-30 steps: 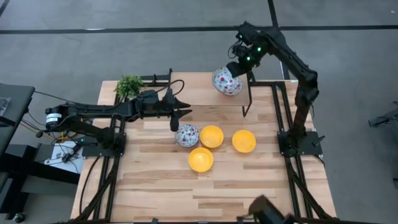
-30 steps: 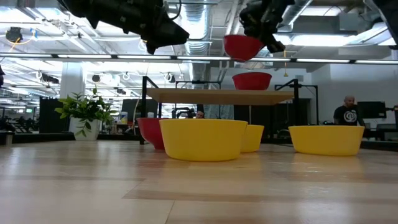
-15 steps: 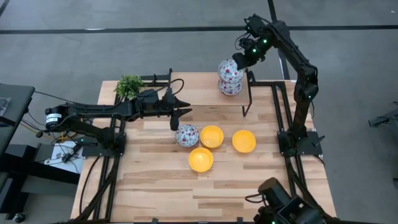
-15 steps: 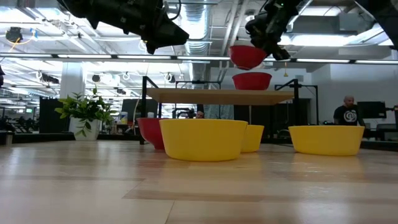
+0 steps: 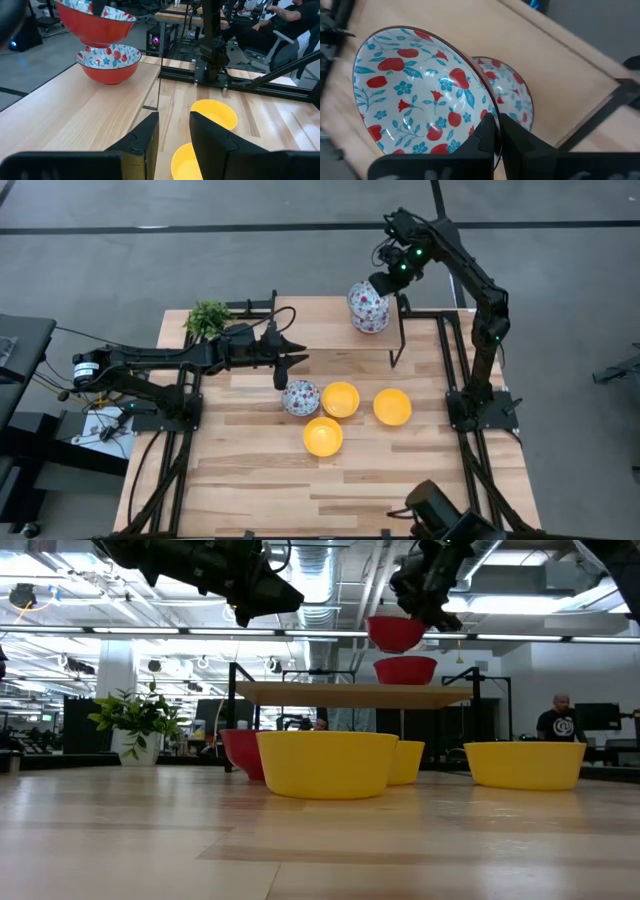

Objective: Pick & Place Mini bowls
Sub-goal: Stack the right white patterned bowl on top of the white patterned bowl on the shelf

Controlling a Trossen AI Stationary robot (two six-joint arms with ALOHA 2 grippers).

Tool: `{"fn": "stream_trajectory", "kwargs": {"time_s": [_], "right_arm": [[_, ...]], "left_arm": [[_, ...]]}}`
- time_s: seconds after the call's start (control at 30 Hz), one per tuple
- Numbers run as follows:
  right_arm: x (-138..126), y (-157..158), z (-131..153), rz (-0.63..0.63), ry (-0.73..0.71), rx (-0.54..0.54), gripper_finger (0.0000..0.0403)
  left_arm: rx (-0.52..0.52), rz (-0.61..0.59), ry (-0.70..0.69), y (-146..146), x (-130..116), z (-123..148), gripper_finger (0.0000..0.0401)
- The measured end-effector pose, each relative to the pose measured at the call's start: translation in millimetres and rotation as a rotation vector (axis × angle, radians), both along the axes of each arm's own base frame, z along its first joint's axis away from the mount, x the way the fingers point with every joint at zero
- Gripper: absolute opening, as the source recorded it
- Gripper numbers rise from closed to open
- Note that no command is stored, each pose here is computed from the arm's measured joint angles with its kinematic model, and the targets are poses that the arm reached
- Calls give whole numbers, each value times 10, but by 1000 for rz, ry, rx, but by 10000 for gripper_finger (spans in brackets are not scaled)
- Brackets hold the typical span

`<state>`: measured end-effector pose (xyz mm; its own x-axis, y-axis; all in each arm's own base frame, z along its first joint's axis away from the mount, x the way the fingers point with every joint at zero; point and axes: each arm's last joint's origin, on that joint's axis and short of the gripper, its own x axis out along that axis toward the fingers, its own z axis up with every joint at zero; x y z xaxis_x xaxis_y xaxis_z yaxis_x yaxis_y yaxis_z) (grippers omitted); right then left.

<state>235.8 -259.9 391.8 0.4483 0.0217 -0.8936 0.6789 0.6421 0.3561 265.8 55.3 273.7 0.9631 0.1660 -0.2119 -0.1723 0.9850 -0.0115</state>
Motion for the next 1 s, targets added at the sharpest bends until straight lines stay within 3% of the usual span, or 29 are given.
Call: {"fn": "stream_trajectory", "kwargs": {"time_s": [0.37, 0.67, 0.87, 1.0], "right_arm": [[-287, 454, 365, 31, -25, -130, 0], [-727, 921, 111, -40, 71, -52, 0], [-673, 860, 106, -161, -52, -105, 0], [-520, 691, -20, -206, -54, -59, 0]], "left_arm": [[0, 0, 0, 0, 0, 0, 108], [-1, 0, 0, 0, 0, 0, 108], [0, 0, 0, 0, 0, 0, 108], [-1, 0, 0, 0, 0, 0, 108]]}}
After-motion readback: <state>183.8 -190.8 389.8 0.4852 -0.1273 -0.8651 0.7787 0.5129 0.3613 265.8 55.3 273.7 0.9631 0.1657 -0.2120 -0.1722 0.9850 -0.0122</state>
